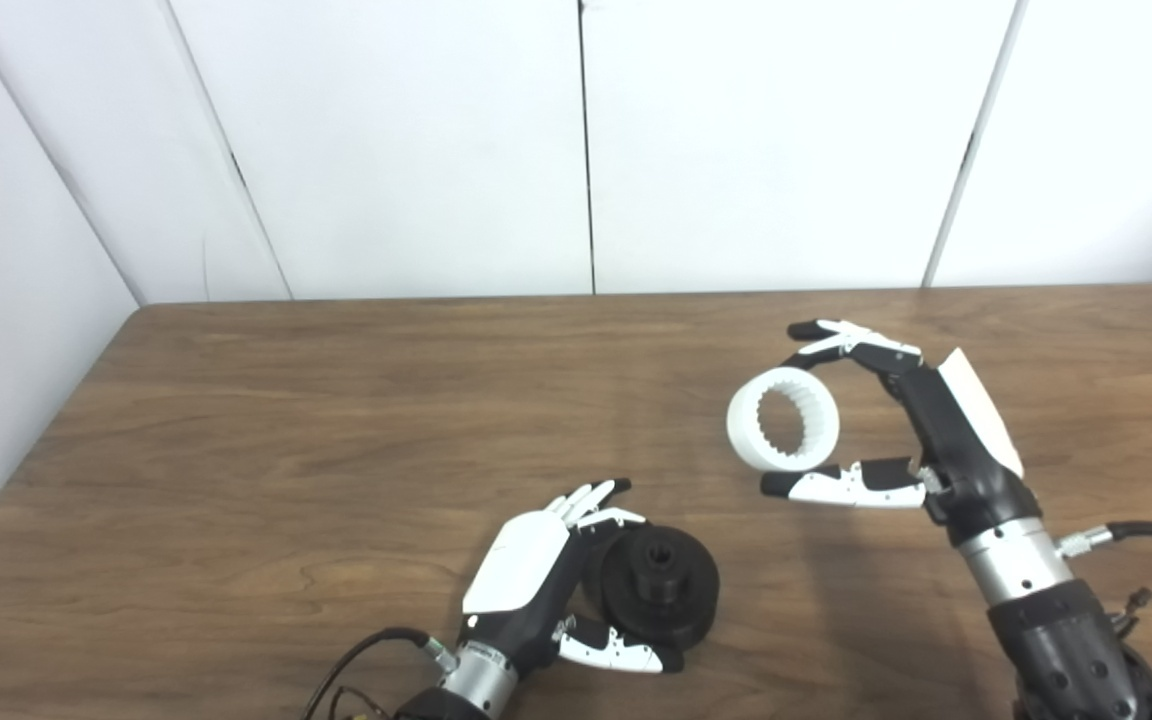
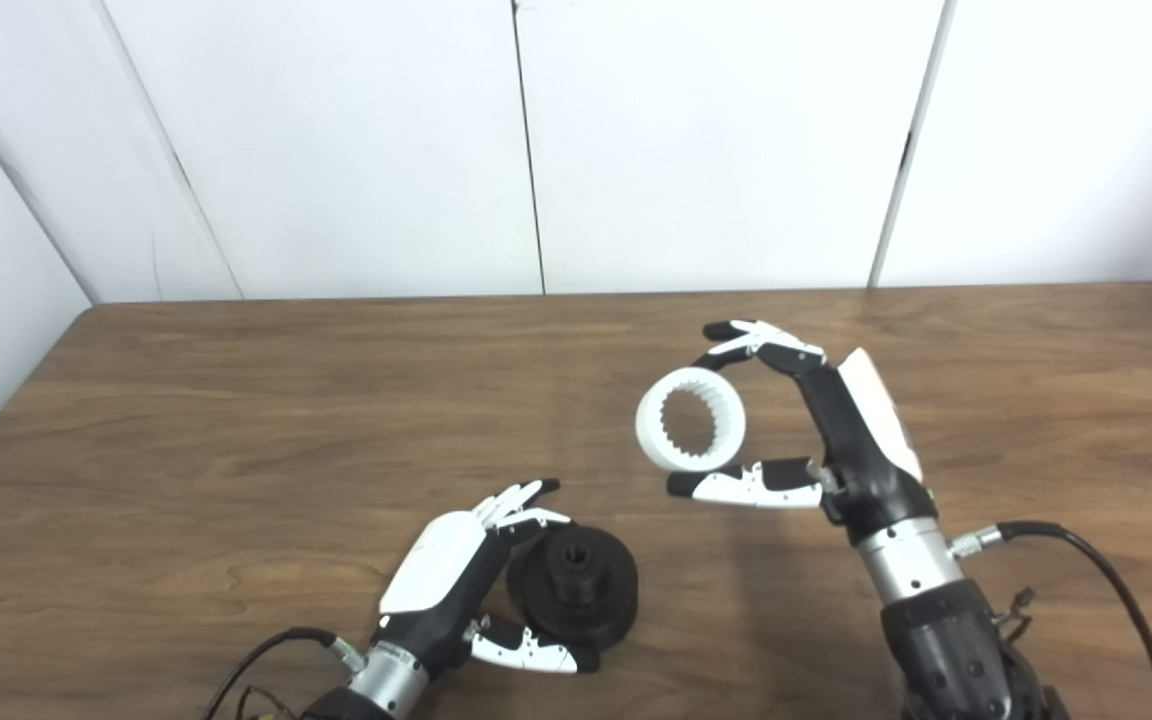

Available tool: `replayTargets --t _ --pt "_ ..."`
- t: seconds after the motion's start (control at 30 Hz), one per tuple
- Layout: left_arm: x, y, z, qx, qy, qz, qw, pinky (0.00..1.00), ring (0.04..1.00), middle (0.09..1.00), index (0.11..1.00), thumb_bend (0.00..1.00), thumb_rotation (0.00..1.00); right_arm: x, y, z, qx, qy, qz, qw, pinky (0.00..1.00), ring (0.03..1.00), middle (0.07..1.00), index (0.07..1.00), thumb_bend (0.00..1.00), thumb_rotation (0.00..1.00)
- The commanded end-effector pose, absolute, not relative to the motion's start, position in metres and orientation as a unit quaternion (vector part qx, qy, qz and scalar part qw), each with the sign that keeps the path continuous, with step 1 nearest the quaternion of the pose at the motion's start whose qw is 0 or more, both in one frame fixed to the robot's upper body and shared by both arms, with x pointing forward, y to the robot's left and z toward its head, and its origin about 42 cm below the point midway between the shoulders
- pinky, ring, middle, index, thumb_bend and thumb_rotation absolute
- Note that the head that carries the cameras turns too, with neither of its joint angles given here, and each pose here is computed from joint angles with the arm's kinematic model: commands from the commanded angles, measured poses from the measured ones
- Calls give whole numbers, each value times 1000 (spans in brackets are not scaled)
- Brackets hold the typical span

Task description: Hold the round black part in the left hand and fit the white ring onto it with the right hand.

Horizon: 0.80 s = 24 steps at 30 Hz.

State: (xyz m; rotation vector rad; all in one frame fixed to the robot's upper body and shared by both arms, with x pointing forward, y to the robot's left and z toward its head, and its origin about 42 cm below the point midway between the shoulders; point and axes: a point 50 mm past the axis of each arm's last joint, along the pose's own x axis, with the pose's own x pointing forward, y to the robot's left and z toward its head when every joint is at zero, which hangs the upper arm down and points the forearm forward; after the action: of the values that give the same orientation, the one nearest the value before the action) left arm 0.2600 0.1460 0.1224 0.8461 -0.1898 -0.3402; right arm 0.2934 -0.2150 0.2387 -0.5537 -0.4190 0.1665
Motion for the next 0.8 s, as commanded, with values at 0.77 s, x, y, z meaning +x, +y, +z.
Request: replayTargets --t 0.77 --pt "263 145 122 421 -89 -169 887 994 970 954 619 836 311 264 -178 226 -279 -181 179 926 805 879 804 481 523 146"
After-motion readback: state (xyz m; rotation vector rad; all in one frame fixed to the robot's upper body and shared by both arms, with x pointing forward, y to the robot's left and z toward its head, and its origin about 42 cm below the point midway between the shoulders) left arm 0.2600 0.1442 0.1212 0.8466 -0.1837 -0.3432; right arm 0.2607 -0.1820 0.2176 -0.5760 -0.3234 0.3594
